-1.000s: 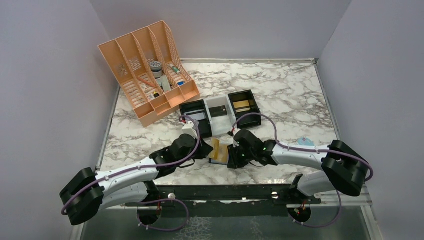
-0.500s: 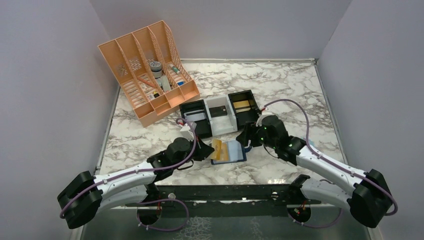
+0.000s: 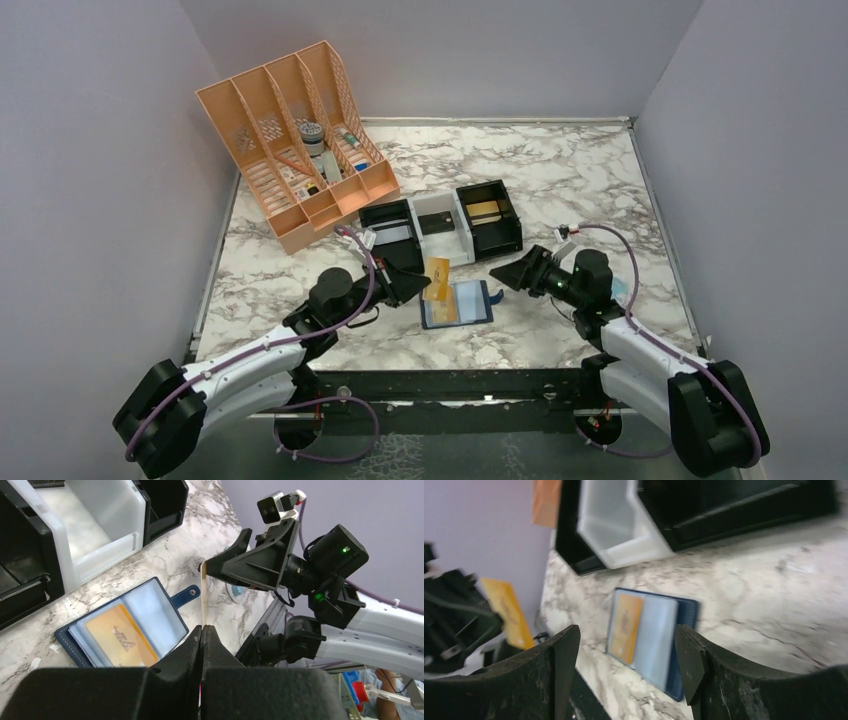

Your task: Take the credit cards out of the card holder

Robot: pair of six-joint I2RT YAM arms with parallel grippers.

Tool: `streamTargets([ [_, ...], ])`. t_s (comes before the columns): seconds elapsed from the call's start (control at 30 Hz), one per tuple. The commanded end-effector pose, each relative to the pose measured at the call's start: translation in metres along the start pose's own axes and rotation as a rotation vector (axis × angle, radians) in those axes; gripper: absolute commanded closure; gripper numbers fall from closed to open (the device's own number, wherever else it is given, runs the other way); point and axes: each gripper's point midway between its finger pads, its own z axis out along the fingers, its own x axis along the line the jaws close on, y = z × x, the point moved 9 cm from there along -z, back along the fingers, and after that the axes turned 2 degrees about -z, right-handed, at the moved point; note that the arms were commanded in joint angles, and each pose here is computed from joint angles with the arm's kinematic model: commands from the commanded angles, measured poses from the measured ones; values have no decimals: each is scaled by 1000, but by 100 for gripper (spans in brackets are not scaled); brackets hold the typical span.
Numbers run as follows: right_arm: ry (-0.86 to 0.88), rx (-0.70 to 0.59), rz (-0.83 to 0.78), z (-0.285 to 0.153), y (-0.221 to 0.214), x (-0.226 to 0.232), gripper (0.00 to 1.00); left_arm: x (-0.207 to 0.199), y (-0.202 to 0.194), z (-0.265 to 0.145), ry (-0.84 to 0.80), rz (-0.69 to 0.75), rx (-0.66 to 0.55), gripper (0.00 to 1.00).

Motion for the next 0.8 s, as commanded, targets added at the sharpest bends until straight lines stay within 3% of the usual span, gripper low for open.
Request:
streamTargets([
  [0.0,376,-43,-175,-9,20,46,29,-12,5,-3,-106,-20,24,100],
  [0.2,525,142,-156,-12,15,56,30,-17,8,-5,-134,-114,-8,100],
  [0.37,556,205,-49,-10,8,53,30,-21,14,-3,-129,-161,-48,100],
  [0.77,584,357,-56,12,30,64,31,-31,23,17,-145,-227,-36,100],
])
